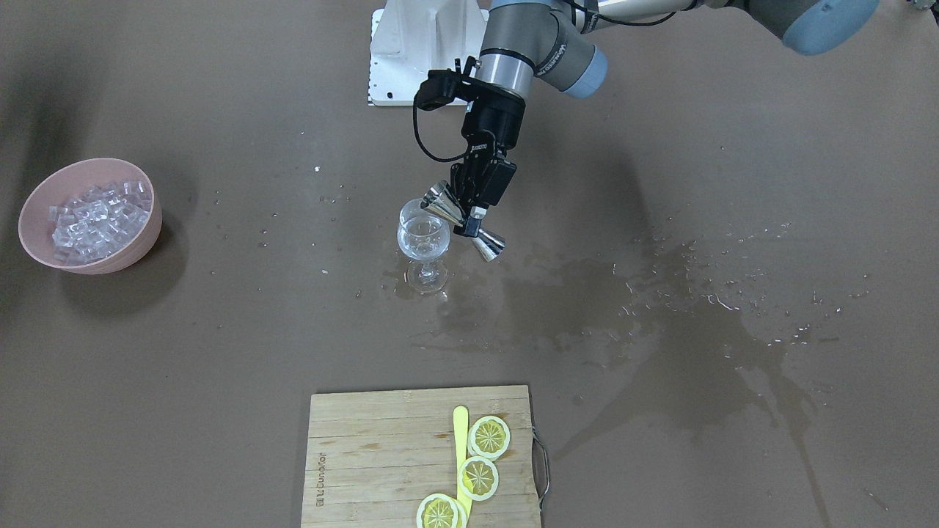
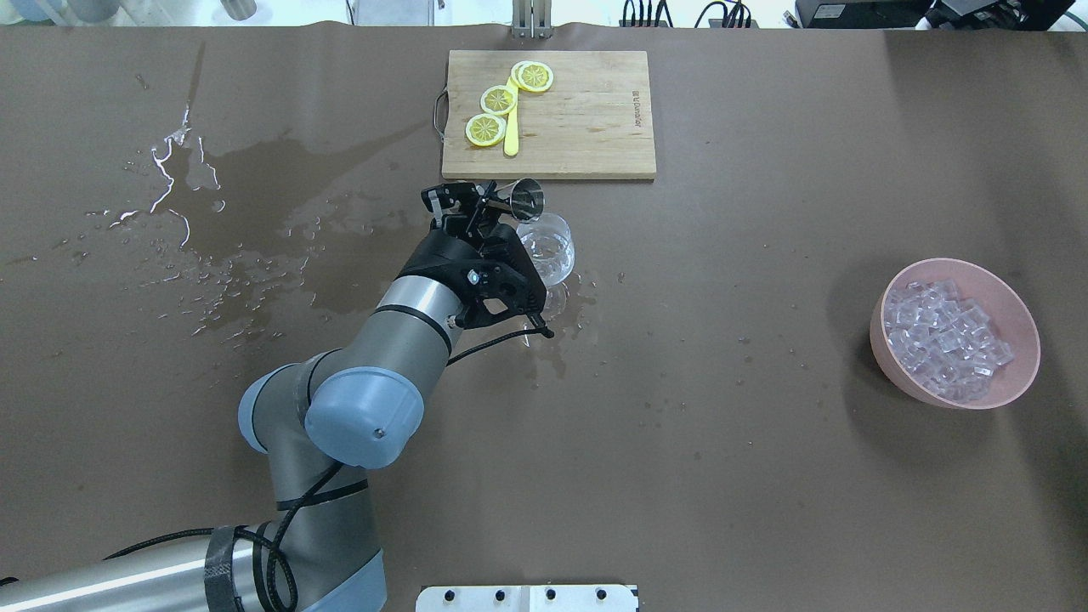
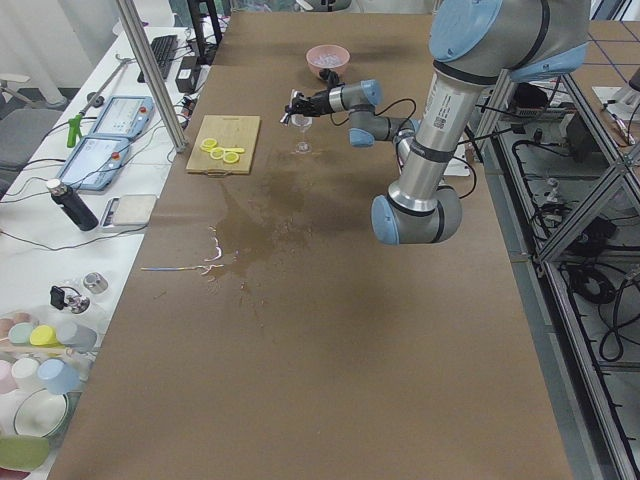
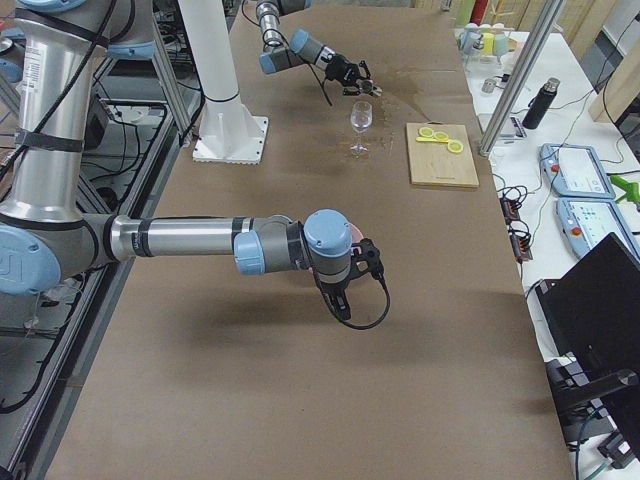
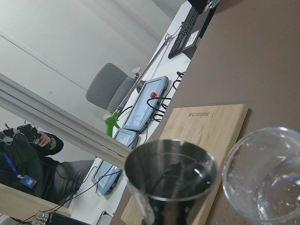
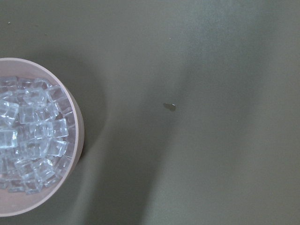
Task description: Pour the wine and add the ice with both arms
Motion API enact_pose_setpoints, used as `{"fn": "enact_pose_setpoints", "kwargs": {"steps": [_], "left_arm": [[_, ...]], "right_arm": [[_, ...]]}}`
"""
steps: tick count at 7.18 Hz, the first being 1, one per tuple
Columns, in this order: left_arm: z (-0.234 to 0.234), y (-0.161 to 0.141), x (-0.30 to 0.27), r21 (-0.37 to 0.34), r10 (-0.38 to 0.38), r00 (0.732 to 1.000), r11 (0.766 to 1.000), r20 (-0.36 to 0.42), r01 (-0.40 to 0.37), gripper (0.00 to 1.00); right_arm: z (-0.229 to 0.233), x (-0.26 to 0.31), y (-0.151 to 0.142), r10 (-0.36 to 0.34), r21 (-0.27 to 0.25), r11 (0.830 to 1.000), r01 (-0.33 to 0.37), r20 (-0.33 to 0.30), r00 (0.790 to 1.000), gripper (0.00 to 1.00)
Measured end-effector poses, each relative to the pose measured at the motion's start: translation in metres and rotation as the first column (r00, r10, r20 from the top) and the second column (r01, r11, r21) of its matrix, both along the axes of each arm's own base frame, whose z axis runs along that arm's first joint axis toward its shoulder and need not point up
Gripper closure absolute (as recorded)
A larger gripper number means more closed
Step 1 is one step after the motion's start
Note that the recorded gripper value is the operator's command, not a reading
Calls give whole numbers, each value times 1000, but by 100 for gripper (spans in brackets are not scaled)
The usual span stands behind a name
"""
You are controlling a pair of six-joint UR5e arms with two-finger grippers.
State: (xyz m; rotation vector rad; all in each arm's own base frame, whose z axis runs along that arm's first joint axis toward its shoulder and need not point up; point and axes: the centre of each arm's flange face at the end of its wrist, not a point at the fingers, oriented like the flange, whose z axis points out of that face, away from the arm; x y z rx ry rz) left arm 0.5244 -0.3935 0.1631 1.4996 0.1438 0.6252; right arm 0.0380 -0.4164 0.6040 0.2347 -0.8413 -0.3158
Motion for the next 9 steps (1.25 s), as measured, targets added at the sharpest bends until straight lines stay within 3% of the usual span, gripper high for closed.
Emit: {"fn": "enact_pose_setpoints", "kwargs": {"steps": [4, 9], "left_arm": [[-3, -4, 1, 55, -34, 984, 998, 175, 25, 100], [-12, -8, 3, 80, -74, 937, 996, 340, 50, 100]], "right_arm": [[0, 0, -1, 0, 1, 1000, 0, 0, 1000, 0], [-1, 0, -1, 0, 1, 1000, 0, 1, 1000, 0]]}}
